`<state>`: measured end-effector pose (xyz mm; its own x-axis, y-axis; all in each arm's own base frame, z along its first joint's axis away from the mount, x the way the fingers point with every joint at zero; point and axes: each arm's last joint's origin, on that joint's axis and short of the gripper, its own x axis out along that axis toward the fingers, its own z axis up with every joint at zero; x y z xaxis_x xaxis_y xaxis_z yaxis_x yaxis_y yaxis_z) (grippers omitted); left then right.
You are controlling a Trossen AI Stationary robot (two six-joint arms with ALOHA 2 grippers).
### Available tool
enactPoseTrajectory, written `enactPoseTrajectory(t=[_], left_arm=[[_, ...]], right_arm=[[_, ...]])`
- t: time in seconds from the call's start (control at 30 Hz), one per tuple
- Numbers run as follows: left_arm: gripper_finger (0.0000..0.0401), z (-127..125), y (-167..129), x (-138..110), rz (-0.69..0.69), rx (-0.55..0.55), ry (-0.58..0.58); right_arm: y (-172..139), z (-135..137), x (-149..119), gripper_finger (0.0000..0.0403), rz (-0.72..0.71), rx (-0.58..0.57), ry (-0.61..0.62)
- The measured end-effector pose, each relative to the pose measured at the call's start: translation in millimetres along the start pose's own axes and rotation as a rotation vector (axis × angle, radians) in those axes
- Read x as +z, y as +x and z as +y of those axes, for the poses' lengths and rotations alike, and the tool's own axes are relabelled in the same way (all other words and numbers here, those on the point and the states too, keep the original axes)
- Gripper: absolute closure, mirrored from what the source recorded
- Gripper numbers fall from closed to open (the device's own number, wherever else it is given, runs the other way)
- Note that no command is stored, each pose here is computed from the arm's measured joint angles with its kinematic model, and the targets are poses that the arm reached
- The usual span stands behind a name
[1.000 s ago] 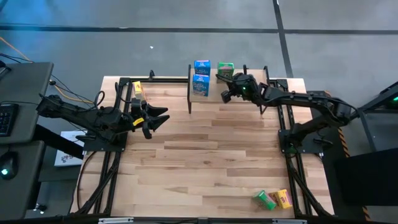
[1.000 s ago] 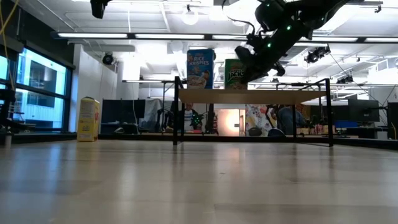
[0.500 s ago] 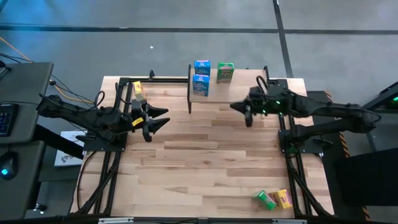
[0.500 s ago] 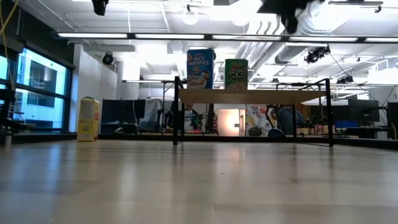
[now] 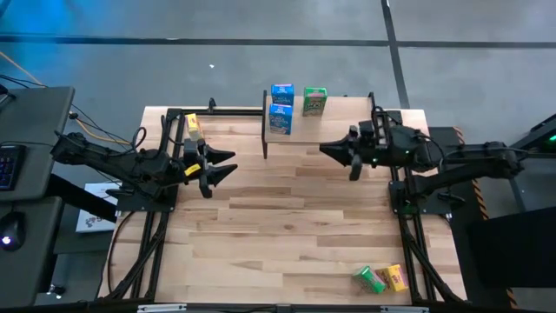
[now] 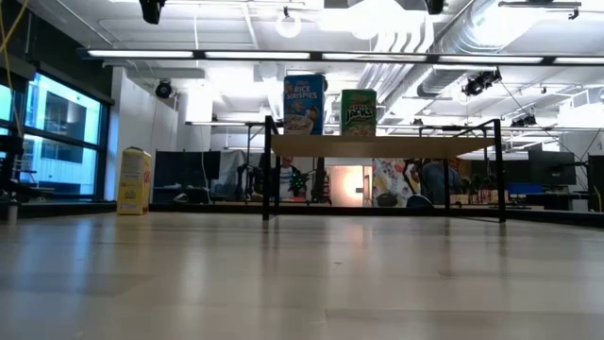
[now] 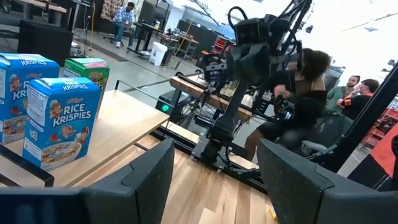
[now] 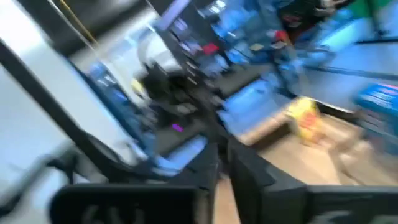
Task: Stack cereal on shelf
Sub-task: Put the green cereal box on the shelf
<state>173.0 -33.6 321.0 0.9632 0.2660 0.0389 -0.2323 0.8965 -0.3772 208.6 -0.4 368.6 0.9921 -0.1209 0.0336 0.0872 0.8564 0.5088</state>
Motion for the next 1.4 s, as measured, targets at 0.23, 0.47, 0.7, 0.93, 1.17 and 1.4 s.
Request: enactPoseTrajectory(t=[0.23,0.47,0.7,0.93,1.17,1.4], left_arm=[[0.0181,0,0,0,0.001,-0.002,0.001],[0.0181,0,0,0,0.001,-0.002,0.018],[0.0181,0,0,0,0.002,-0.005,0.018],[0.0181,0,0,0,0.006,-0.016,0.017],[0.0181,-2,0,-1,0.025,-0.068,0.018],[0.0181,-2,0,-1,0.025,-0.069,0.018]], right_arm=[[6,19,11,0.0221,0.123,0.047,0.113],[19,58,29,0.0099,0.465,0.04,0.116],[8,89,-6,0.0082,0.986,-0.25,0.254],[-16,135,-87,0.0082,1.247,-0.449,0.41],[-40,164,-151,0.0082,1.284,-0.766,0.503],[-42,171,-192,0.0082,1.308,-0.889,0.463]])
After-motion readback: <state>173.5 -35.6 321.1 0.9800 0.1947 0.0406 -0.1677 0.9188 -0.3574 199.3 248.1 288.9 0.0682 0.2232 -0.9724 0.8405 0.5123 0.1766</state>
